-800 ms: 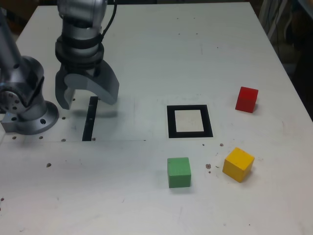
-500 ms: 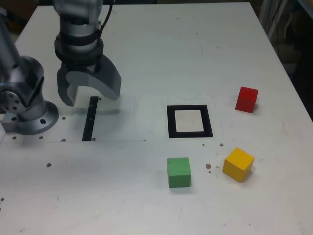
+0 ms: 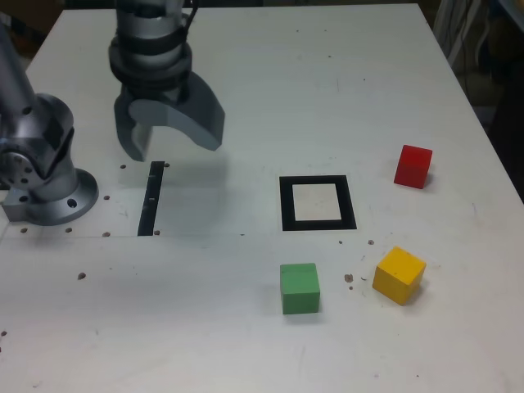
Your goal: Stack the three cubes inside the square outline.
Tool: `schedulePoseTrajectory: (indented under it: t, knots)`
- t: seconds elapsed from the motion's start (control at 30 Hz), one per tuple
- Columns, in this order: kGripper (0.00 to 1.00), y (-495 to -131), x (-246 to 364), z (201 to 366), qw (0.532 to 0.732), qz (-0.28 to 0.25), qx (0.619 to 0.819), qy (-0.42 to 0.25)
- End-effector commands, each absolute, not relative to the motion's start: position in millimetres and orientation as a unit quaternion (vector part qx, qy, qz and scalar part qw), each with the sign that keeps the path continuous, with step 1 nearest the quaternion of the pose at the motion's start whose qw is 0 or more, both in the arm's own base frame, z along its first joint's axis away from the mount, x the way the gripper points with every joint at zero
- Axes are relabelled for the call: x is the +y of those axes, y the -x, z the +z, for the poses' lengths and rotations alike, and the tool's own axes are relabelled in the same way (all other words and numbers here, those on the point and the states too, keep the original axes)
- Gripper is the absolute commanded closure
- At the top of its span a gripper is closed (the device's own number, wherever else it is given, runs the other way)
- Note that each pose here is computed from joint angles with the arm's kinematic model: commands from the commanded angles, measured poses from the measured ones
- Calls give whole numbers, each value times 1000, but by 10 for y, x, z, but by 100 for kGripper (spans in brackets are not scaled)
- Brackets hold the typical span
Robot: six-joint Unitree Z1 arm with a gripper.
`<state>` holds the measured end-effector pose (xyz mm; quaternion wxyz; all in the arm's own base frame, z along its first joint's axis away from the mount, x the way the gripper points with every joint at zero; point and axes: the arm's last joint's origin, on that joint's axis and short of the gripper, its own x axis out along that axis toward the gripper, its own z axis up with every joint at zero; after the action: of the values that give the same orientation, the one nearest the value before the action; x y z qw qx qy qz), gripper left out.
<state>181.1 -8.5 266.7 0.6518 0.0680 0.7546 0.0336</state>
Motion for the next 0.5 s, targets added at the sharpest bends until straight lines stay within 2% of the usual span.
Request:
schedulePoseTrajectory:
  t: [0.0, 0.2, 0.47]
  knots:
    - [3, -1989, -138, 2791, 661, 23, 747, -72]
    - [3, -2551, -260, 3132, 682, 4, 727, -78]
    - [3, -3217, -322, 3419, 705, -7, 700, -113]
